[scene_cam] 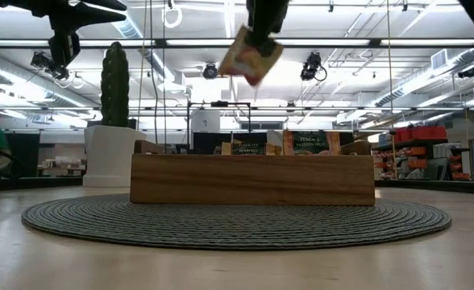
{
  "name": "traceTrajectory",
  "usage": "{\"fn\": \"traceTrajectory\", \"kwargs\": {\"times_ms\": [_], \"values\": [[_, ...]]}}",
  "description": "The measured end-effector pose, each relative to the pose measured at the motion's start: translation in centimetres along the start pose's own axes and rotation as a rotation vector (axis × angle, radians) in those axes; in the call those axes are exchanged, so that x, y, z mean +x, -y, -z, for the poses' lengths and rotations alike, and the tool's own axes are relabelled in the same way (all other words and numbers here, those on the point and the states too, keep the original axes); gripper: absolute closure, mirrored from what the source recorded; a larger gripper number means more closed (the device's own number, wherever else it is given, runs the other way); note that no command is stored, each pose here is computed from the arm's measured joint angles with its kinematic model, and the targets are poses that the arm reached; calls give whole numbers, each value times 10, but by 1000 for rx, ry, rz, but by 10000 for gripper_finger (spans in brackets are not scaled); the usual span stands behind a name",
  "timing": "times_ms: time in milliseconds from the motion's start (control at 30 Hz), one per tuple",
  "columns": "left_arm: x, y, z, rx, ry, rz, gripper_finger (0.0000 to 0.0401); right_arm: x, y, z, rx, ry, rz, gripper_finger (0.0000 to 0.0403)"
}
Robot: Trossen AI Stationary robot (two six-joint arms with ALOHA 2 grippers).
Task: Pick & Place Tea
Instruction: Put the yellow tea bag into the middle section of the wooden organizer
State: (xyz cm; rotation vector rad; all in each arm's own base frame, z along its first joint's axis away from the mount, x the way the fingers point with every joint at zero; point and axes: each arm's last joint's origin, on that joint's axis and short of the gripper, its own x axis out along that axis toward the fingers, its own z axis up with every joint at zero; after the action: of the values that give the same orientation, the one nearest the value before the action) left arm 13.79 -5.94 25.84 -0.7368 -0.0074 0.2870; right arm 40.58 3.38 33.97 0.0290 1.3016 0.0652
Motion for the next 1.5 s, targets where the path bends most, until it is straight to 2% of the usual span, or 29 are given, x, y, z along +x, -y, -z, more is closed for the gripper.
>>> {"fn": "traceTrajectory", "kwargs": {"times_ms": [333,533,733,900,1333,1500], "values": [[0,-2,1,19,-13,-14,346,58,1,-8,-117,-186,-23,403],[0,-2,2,21,-13,-15,346,67,1,-10,-123,-192,-33,403],[0,-3,3,35,-22,-25,346,68,0,-15,-111,-138,-71,403],[0,-3,3,36,-23,-25,346,85,-5,-13,-112,-215,-98,403],[0,-5,4,28,-34,-39,346,113,-10,-18,-80,-229,-99,403],[0,-5,4,26,-35,-40,346,130,-8,-18,-68,-276,-102,403]]}}
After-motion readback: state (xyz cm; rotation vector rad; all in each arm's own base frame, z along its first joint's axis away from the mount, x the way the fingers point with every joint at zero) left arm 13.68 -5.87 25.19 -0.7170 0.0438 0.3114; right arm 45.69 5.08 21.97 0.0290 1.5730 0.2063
